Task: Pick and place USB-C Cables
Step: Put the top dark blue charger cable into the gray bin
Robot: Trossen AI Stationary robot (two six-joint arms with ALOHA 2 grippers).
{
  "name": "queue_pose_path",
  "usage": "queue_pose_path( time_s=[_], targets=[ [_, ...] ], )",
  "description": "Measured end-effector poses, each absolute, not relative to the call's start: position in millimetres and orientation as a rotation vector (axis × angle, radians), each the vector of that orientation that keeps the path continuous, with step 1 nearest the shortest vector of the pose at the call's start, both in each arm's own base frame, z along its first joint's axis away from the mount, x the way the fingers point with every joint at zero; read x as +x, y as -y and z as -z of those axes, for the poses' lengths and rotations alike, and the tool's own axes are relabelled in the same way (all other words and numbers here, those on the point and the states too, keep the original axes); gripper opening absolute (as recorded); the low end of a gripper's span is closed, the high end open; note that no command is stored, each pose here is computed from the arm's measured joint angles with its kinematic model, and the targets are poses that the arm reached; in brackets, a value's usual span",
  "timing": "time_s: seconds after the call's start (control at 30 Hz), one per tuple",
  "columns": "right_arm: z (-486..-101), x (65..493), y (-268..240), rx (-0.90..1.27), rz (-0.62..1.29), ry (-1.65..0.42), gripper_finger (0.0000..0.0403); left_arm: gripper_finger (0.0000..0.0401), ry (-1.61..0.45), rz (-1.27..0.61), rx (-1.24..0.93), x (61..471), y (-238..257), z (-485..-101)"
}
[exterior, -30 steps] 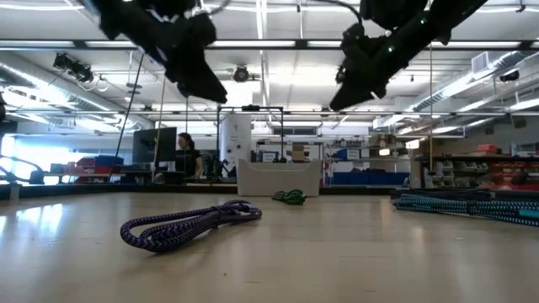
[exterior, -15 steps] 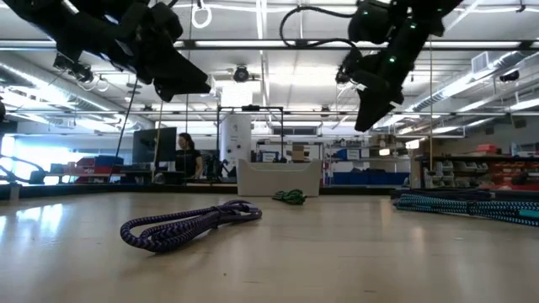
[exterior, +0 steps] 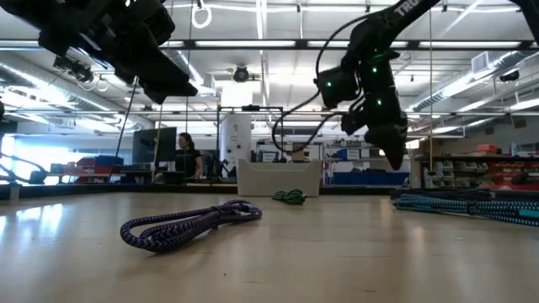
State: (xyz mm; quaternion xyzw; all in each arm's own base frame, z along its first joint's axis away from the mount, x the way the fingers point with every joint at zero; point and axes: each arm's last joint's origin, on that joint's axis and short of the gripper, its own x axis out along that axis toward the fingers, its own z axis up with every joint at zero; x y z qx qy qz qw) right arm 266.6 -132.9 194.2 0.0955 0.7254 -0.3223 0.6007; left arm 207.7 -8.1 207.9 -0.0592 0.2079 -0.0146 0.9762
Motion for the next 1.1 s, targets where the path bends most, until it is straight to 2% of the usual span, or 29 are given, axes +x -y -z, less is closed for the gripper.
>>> queue_pose_path(
  time_s=[0.13,0.5,1.1],
  targets=[
    [-188.5,263.9,131.8,0.268,0.72,-1.704,0.0156,0.0172,-0.443,0.024,-0.102,206.1,17.8,-205.7],
    [-168.6,243.0,122.4,0.31,0.79,-1.83,0.0156,0.0172,-0.432,-0.017,-0.091,203.3,37.0,-206.1],
    [-135.1,229.8,125.1,0.329,0.718,-1.773,0.0156,0.0172,-0.422,-0.03,-0.097,199.3,52.4,-206.3]
  ],
)
